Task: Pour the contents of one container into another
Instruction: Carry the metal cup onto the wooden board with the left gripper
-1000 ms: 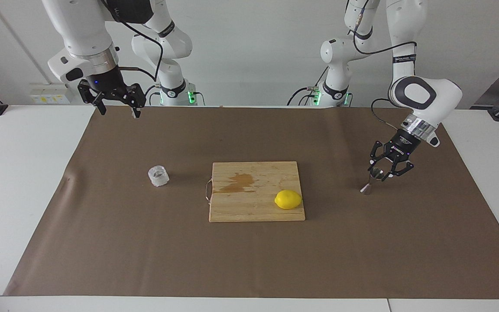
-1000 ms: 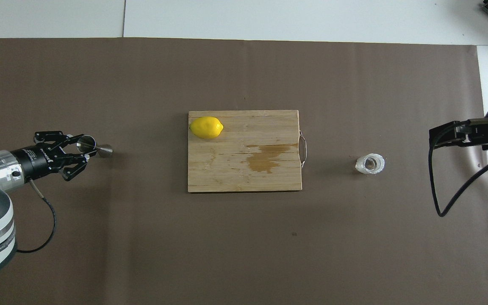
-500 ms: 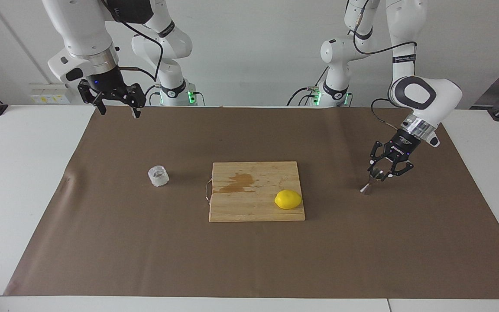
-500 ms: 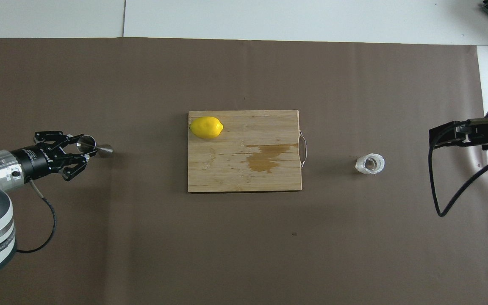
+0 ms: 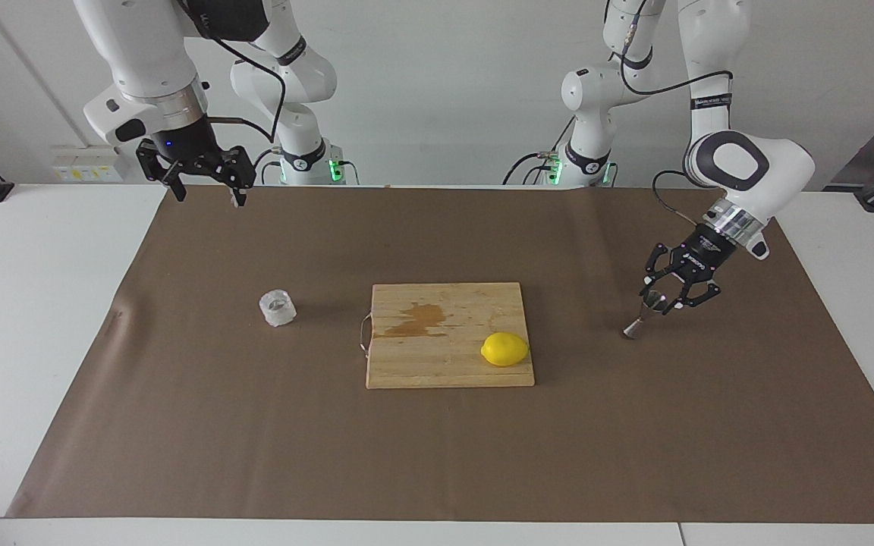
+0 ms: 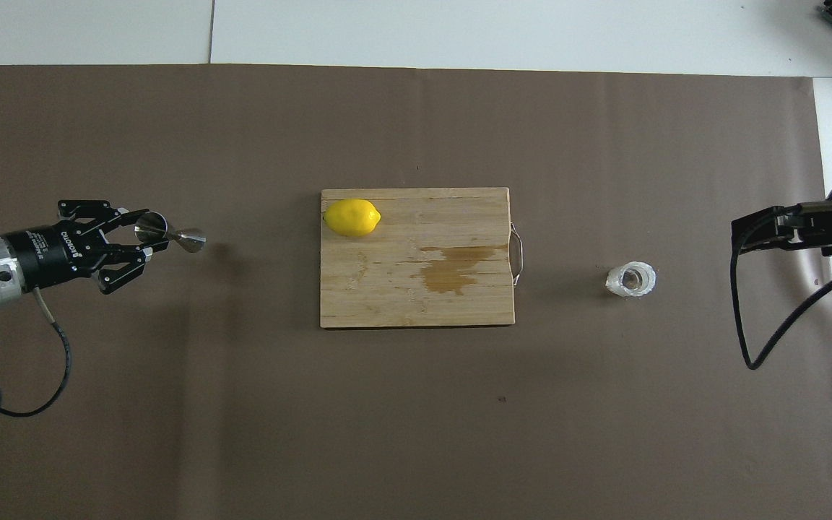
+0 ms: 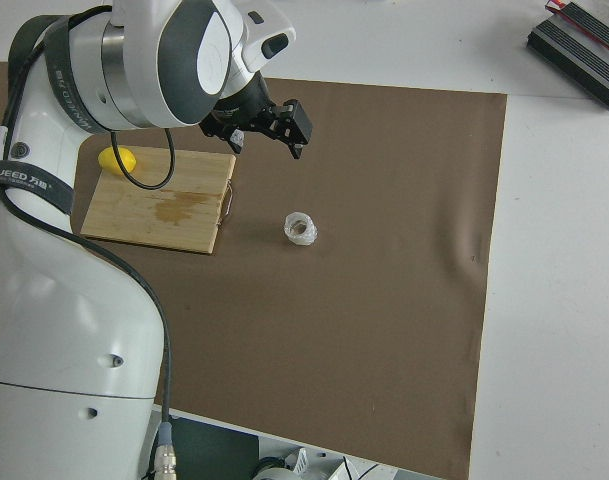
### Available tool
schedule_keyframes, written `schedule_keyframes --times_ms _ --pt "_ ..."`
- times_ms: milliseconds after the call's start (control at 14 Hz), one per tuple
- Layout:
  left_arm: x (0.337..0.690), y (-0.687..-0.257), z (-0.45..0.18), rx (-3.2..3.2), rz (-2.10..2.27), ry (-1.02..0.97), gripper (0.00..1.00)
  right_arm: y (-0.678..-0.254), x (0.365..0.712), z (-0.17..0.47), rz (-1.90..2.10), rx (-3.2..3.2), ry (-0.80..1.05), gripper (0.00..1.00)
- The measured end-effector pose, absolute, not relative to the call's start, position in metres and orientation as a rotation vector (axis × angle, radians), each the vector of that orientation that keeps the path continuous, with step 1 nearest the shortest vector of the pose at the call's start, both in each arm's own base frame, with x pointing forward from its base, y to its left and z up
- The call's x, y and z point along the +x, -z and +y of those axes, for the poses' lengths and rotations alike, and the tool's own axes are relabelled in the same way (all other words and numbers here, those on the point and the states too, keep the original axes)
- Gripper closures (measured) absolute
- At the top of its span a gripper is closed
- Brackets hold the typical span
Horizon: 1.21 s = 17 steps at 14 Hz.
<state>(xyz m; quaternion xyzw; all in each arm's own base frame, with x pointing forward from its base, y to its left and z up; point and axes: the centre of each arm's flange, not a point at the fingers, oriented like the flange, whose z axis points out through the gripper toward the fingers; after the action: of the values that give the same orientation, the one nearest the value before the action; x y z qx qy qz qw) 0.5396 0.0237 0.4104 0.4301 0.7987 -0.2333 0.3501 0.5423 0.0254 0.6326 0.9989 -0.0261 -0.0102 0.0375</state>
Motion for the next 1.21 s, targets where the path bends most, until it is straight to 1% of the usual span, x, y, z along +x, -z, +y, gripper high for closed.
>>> schedule_keyframes --times_ms 143,357,571,929,1214 --pt "0.551 -0.435 -0.004 1.106 2.055 0.646 0.48 -0.633 0.542 0.025 -0.080 3.065 0.031 0.00" --pt "0.561 -0.468 -0.072 1.117 2.051 0.712 0.48 -0.633 0.542 0.025 -0.080 3.065 0.031 0.00" --pt "0.560 -0.489 -0.132 1.110 2.071 0.693 0.48 -0.633 0.542 0.025 -0.080 3.065 0.031 0.00" --pt "0.538 -0.490 -0.240 1.000 2.106 0.637 0.48 -0.633 0.542 0.025 -0.080 3.065 0.031 0.00" --pt "0.512 -0.469 -0.310 1.022 2.100 0.617 0.48 -0.633 0.542 0.025 -0.080 3.065 0.031 0.00"
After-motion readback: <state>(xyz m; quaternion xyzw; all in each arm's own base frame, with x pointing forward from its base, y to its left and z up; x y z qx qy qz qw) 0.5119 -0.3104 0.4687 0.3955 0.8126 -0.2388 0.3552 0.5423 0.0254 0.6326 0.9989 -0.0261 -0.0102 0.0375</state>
